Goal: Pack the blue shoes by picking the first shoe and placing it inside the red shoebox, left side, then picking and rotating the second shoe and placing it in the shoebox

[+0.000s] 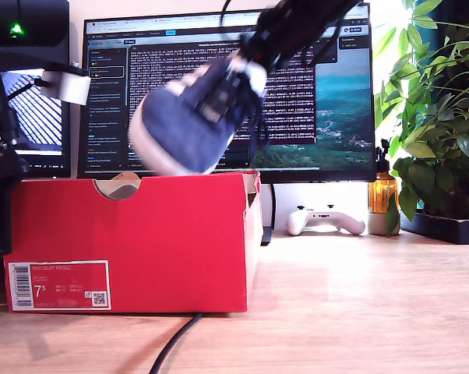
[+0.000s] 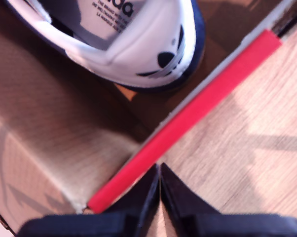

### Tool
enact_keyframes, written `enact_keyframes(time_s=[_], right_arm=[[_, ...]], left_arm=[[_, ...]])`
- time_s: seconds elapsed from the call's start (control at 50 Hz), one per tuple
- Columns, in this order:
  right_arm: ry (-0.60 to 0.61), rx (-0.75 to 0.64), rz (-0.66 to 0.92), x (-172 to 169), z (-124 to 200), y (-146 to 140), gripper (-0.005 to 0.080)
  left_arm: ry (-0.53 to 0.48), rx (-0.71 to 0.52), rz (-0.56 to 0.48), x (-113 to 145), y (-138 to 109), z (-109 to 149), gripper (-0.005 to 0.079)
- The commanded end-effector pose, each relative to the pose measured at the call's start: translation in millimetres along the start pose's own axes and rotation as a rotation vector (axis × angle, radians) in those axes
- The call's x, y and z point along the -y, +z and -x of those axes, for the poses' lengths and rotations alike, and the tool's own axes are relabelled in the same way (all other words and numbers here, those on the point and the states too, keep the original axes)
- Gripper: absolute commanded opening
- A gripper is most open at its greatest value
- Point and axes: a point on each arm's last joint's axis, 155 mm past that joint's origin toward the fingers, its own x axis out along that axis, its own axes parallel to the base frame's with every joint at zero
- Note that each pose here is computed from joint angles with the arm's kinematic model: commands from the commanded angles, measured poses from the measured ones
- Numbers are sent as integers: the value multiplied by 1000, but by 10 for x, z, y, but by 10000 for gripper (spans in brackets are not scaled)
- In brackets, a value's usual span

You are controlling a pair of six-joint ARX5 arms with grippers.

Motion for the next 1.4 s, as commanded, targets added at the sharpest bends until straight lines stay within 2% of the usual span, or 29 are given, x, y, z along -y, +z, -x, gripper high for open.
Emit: enact_keyframes(time_s=[0.0, 0.46, 0.56, 0.68, 0.84, 0.88, 1.04, 1.12, 1.28, 1.38], right_arm=[[-4, 15, 23, -8, -95, 62, -13], [-5, -128, 181, -140, -429, -466, -13], [21, -161, 177, -227, -456, -564, -13], [59, -222, 251, -352, -479, -709, -13], [67, -253, 281, -445, -518, -748, -9], [67, -250, 293, -470, -531, -721, 16], [16, -270, 324, -441, -554, -662, 204], [9, -281, 327, -442, -553, -668, 234], [-21, -312, 337, -415, -546, -684, 239], [-40, -328, 345, -404, -545, -680, 294]], left_arm=[[-3, -2, 2, 14, 9, -20, -16], [-3, -4, 1, 16, 3, -20, -16], [-3, -4, 1, 16, 3, -20, -16], [-3, -4, 1, 16, 3, -20, -16], [-3, -2, -2, 15, 7, -20, -16], [-3, -2, -2, 15, 7, -20, -16], [-3, -3, -2, 15, 6, -20, -16], [-3, -3, -2, 15, 5, -20, -16], [-4, -3, -2, 16, 4, -20, -16], [-4, -3, -2, 16, 4, -20, -16]])
